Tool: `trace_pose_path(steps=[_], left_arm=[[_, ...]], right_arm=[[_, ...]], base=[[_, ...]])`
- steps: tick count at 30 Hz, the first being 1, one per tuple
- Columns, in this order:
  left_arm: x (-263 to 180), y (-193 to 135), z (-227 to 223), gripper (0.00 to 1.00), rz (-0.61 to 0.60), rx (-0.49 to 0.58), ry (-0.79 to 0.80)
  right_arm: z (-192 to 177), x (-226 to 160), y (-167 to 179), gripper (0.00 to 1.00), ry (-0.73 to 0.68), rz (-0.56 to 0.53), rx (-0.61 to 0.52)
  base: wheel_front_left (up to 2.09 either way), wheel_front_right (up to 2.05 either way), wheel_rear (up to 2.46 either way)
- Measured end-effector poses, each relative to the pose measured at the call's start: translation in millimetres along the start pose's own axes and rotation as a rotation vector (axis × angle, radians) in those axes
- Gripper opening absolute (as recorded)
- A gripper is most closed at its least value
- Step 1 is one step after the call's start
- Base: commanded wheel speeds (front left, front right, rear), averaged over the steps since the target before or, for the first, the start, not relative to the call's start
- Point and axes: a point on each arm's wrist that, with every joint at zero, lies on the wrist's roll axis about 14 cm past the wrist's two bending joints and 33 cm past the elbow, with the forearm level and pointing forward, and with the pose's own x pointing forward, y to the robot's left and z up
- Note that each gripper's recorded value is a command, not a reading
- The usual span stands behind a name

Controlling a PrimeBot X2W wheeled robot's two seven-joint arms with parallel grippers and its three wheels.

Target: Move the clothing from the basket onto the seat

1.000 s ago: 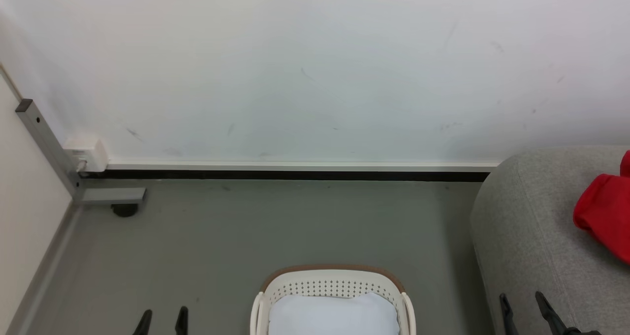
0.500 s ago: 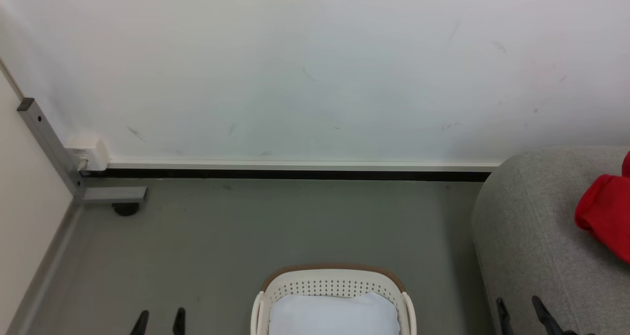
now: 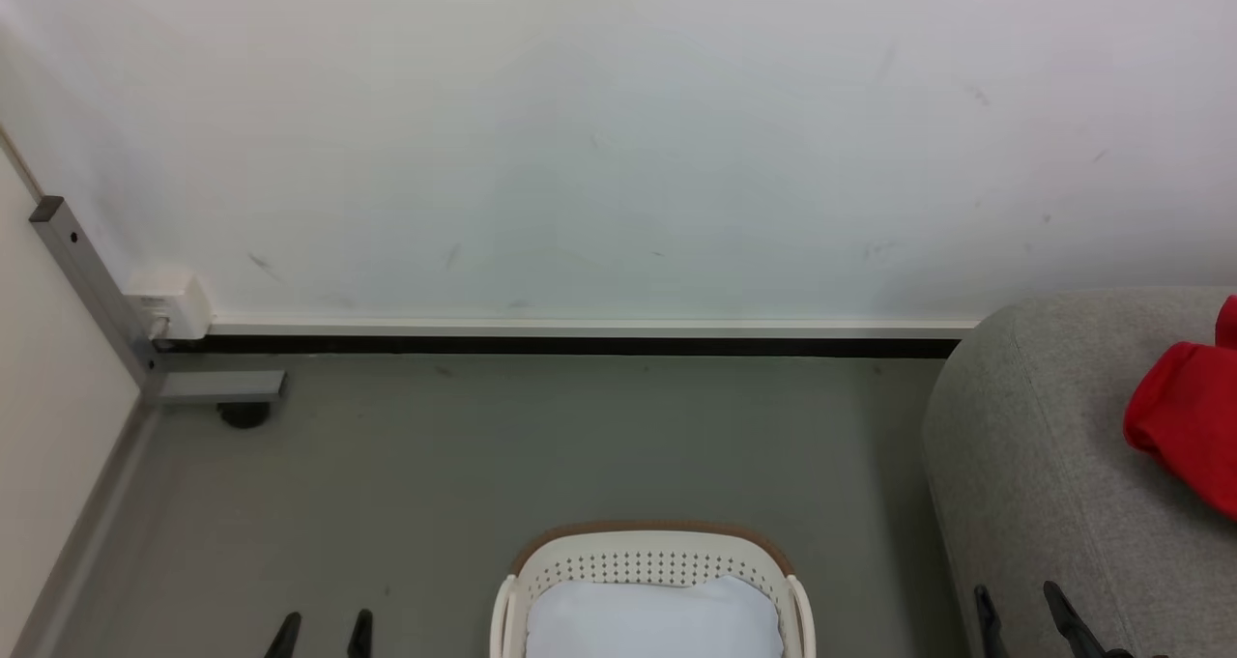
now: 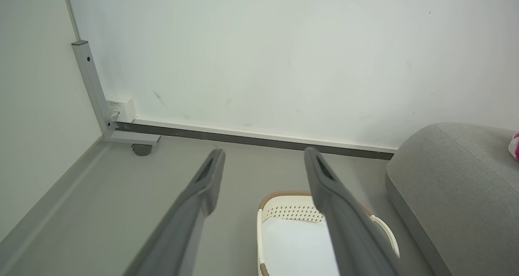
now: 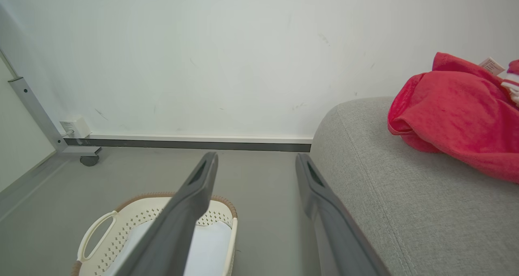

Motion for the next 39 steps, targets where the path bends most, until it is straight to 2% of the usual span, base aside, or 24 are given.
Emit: trace_pose_path(steps=[25, 26, 32, 39], left_arm=[[0, 0, 0, 1.00, -0.004, 0.007, 0.001], [0, 0, 0, 0.00, -0.006, 0.009, 0.002], [-8, -4, -21, 0.00, 0.003, -0.027, 0.065], [-5, 1, -23, 0.00, 0.044, -0.152, 0.079]], right_arm=[[-1, 0, 1, 1.00, 0.004, 0.003, 0.000], [-1, 0, 1, 0.00, 0.004, 0.003, 0.000], [-22, -7, 1, 0.00, 0.072, -0.010, 0.020], [-23, -7, -7, 0.00, 0.083, -0.056, 0.148]], base=[[0.00, 0.00, 0.00], [0.00, 0.00, 0.00], [0.00, 0.00, 0.00], [0.00, 0.00, 0.00]])
